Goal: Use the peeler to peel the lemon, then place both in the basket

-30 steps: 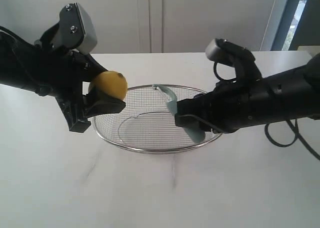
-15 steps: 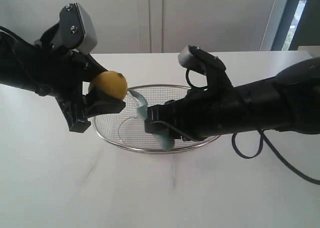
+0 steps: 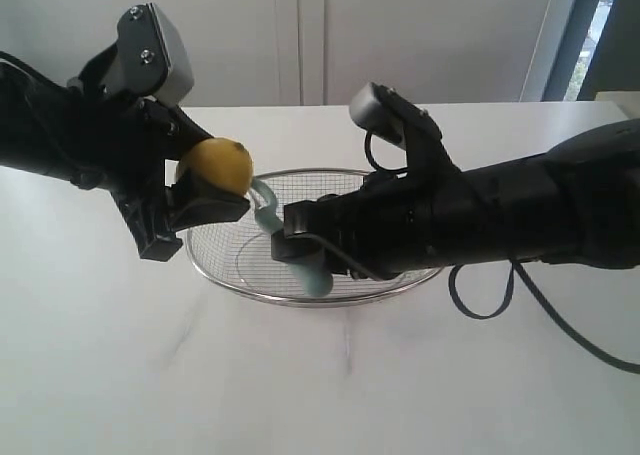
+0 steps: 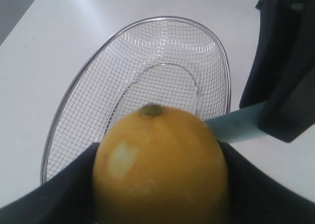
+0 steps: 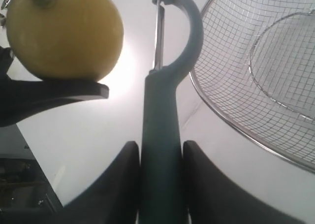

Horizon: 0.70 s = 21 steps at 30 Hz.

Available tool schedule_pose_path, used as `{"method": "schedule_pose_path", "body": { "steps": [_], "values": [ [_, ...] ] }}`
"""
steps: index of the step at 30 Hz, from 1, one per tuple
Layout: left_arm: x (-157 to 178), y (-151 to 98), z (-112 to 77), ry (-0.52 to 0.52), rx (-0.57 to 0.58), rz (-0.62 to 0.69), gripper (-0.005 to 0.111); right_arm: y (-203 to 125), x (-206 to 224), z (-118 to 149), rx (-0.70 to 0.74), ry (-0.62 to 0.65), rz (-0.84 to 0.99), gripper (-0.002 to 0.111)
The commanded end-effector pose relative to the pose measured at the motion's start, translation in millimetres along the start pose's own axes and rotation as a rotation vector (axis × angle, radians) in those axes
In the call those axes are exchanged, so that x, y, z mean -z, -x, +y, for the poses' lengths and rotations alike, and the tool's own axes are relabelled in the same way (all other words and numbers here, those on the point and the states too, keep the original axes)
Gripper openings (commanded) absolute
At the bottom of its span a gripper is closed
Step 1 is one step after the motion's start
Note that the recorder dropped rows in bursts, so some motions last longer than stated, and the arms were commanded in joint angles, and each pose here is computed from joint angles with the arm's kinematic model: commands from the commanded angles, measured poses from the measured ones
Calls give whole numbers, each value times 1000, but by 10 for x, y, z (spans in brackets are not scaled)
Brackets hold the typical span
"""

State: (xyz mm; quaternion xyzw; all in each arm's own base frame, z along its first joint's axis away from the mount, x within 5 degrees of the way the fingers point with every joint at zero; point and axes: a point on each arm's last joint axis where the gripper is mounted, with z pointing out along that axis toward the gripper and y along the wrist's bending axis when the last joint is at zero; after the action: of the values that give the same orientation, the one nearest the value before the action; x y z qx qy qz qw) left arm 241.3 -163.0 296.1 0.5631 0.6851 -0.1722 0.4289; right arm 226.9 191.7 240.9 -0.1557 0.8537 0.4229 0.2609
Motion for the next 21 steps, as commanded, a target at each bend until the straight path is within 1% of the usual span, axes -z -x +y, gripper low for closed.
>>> {"method": "schedule_pose_path", "body": {
  "steps": [1, 10, 21],
  "values": [
    [41, 35, -7, 6, 25, -25, 0, 24, 5, 52, 1, 40, -16, 0],
    [41, 35, -7, 6, 25, -25, 0, 32, 6, 63, -18, 52, -25, 0],
    [41, 30, -2, 12, 19, -20, 0, 41, 10, 69, -8, 55, -35, 0]
  ]
}}
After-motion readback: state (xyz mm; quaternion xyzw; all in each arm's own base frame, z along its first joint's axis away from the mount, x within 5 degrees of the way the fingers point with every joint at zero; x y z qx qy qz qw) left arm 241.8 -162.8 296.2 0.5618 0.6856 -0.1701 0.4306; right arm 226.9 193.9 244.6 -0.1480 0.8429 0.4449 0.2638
